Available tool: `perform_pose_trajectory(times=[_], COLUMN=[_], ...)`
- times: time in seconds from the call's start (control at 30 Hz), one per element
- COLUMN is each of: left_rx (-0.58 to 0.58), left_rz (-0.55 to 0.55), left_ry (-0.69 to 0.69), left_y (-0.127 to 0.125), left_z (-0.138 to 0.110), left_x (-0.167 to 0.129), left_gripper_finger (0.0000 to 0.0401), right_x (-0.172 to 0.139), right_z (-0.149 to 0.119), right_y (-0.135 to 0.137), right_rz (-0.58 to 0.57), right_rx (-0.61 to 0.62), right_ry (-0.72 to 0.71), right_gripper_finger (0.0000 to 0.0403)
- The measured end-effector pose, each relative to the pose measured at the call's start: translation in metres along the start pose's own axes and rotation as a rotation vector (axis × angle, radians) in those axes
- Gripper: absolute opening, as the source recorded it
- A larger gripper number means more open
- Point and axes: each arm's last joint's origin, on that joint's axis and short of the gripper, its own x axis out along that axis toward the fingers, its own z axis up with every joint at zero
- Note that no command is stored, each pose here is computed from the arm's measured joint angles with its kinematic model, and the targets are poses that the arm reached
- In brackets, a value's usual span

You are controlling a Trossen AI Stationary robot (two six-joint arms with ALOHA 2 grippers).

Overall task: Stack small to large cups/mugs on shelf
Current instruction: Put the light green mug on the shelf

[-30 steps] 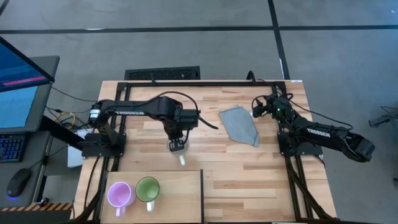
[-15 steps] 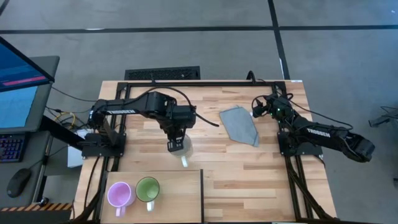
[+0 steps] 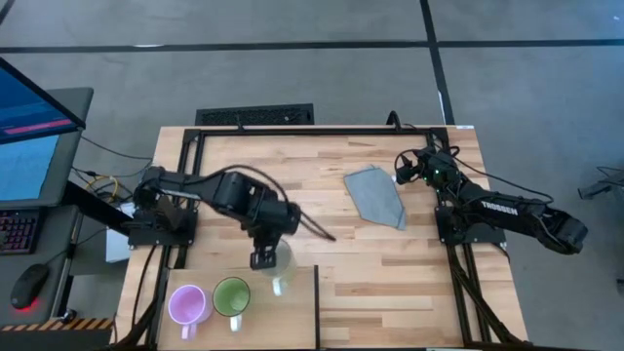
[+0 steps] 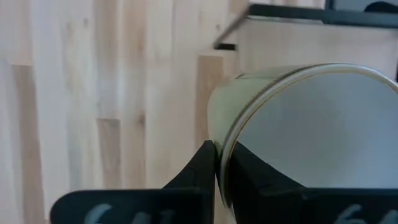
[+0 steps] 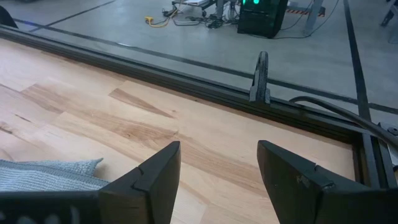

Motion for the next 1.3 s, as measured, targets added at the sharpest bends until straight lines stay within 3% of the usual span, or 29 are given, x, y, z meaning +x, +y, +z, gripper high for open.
perform_pose_trajectory(times=[0.23,0.47,0.67,1.3], left_rx=[0.056,0.033,0.048,0.113], left_rz=[-0.005,0.012,-0.056,-0.062], left_ry=[0.015,-0.001,-0.018,-0.039], left_y=[-0.019,-0.018,-0.024,-0.047], left_z=[0.0,0.002,0.012,0.008], left_x=[0.011,0.011,0.02,0.025], left_gripper_finger=[0.0007,0.0007,0.0007,0.0006], right_x=[0.0,0.0,0.0,0.0], right_z=[0.0,-0.001,-0.005,-0.007], right_y=[0.0,0.0,0.0,-0.001], right_rz=[0.0,-0.001,-0.005,-0.008], right_rx=[0.0,0.007,0.034,0.044], right_ry=[0.0,0.01,0.05,0.068], right_gripper_finger=[0.0235,0.0235,0.0235,0.0235])
